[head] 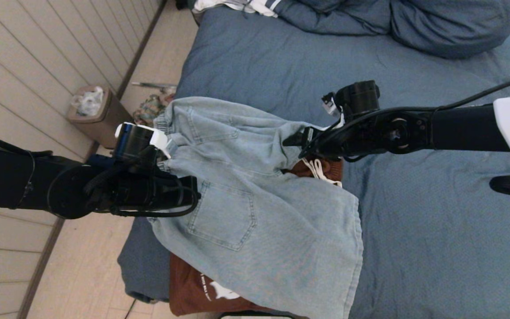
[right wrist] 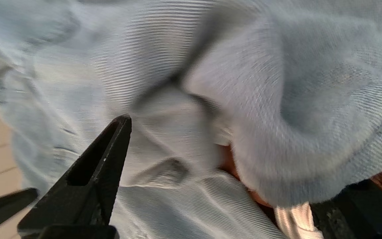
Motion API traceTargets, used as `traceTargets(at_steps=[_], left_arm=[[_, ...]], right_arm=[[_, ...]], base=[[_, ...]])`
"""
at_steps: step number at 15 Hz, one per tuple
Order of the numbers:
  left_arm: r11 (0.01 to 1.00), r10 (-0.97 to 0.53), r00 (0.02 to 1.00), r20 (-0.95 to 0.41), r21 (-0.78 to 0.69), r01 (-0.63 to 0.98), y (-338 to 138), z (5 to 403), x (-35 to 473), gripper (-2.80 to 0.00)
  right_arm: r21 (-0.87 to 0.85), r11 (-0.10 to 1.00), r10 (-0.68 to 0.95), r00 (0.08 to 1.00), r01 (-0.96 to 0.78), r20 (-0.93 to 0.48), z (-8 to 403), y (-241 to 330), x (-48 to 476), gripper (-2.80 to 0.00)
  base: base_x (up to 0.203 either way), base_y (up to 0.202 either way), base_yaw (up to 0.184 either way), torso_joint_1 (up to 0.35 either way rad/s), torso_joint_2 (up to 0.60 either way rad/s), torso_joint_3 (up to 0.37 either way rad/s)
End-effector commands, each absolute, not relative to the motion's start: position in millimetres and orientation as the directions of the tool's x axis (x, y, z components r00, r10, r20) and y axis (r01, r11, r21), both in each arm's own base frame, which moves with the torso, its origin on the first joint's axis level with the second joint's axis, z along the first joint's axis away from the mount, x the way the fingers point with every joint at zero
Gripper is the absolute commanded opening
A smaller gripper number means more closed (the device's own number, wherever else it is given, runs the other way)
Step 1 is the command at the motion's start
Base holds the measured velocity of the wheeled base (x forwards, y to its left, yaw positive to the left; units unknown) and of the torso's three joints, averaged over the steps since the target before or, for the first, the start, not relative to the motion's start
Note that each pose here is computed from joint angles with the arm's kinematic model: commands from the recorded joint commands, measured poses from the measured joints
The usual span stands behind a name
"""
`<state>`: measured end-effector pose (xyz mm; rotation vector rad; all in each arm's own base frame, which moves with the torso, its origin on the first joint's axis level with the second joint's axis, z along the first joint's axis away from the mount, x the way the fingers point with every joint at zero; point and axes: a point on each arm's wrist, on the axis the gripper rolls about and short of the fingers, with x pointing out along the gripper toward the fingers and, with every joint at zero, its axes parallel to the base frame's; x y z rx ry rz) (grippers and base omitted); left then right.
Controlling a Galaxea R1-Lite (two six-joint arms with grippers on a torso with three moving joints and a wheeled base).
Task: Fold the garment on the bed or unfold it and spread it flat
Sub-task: Unford the blue shorts
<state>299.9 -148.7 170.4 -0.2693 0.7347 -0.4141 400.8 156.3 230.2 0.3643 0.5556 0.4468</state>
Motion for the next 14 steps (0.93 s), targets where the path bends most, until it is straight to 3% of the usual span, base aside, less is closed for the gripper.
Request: traceTargets(at_steps=[1, 6, 11, 14], left_arm=[[0.882, -0.463, 0.659, -0.593, -0.38, 0.279, -153, 169, 298, -2.8], [0.883, -0.462, 0.657, -0.596, -0.378, 0.279, -153, 168, 299, -2.8], [0.881, -0.465, 0.66, -0.59, -0.379, 0.283, -152, 171, 294, -2.8], [0.88, -0.467, 0.66, -0.588, -0.379, 0.285, -148, 173, 287, -2.8]], right_arm=[[0.449, 0.833, 0.51, 0.764, -0.325, -0.394, 239, 160, 397, 0.0], [0.5, 0.777, 0.59, 0.72, -0.383, -0.366, 247, 186, 387, 0.0], [0.723, 0.597, 0.738, 0.591, -0.347, -0.326, 256, 166, 386, 0.0], [0.77, 0.538, 0.765, 0.582, -0.343, -0.275, 273, 163, 385, 0.0]], base=[[0.0, 0.0, 0.0, 0.0, 0.0, 0.0], [0.0, 0.0, 0.0, 0.0, 0.0, 0.0], [0.0, 0.0, 0.0, 0.0, 0.0, 0.0], [0.0, 0.0, 0.0, 0.0, 0.0, 0.0]])
